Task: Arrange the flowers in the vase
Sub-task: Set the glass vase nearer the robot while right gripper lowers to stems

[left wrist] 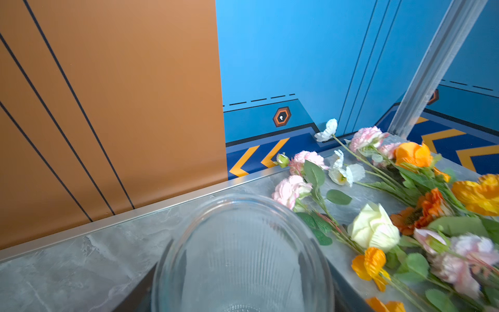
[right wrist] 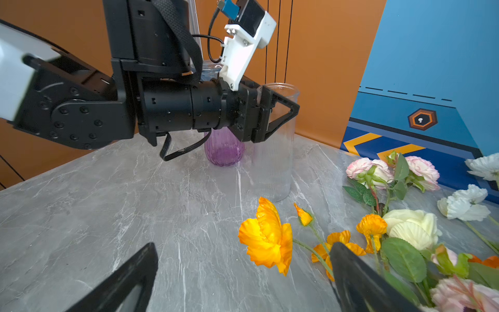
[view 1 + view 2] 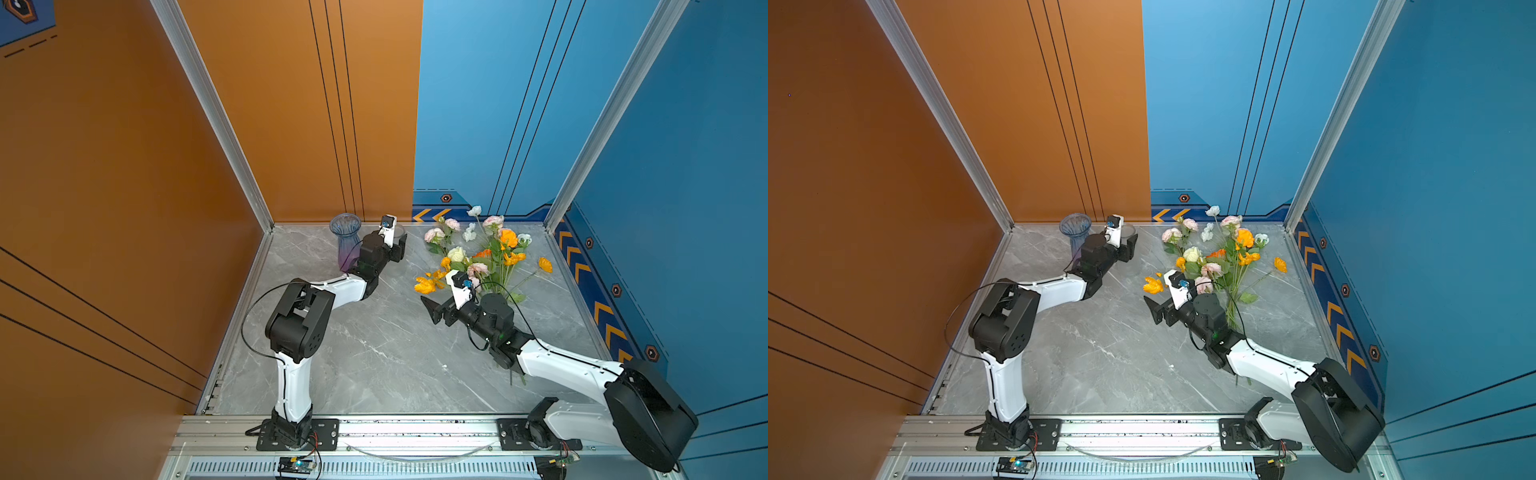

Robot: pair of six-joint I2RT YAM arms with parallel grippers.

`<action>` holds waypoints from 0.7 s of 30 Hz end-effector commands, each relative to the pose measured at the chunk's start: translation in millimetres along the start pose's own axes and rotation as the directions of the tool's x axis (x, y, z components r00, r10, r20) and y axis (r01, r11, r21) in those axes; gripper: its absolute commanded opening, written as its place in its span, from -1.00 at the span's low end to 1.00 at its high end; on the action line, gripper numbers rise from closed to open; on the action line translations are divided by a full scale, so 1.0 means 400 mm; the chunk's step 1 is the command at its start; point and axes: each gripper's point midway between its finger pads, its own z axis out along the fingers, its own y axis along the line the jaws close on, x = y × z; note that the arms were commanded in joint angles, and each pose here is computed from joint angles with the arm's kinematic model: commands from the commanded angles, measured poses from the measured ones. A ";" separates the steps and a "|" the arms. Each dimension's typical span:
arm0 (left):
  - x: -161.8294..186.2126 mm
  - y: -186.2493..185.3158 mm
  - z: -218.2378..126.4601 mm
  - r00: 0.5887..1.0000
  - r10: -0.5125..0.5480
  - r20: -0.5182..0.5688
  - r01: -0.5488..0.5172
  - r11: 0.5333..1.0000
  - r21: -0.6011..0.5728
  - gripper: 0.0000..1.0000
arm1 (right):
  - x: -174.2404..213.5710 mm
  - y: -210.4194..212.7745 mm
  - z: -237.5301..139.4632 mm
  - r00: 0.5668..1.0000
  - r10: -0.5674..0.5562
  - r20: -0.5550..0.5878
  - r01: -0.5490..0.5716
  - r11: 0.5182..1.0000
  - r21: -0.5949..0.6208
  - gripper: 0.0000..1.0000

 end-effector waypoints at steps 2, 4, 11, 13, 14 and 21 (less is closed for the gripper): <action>-0.198 -0.066 -0.117 0.981 0.025 0.191 -0.037 0.998 0.058 -0.32 | 0.010 -0.027 -0.051 1.000 0.006 -0.007 -0.006 0.998 0.064 1.00; -0.204 -0.075 -0.165 0.981 0.023 0.195 -0.033 0.998 0.050 -0.36 | 0.031 -0.038 -0.083 0.999 0.030 -0.026 -0.028 0.995 0.094 1.00; -0.152 -0.132 -0.337 0.984 0.036 0.176 -0.052 0.995 0.082 -0.45 | 0.085 -0.060 -0.222 0.984 0.149 -0.101 -0.127 0.972 0.195 1.00; -0.140 -0.161 -0.381 0.982 0.059 0.180 -0.078 0.992 0.101 -0.45 | 0.096 -0.057 -0.251 0.978 0.182 -0.102 -0.159 0.967 0.200 1.00; -0.139 -0.173 -0.403 0.981 0.061 0.186 -0.083 0.990 0.112 -0.46 | 0.103 -0.055 -0.265 0.974 0.200 -0.106 -0.176 0.964 0.200 1.00; -0.105 -0.204 -0.546 0.978 0.016 0.207 -0.045 0.990 0.135 -0.47 | 0.149 -0.047 -0.308 0.956 0.244 -0.162 -0.210 0.956 0.203 1.00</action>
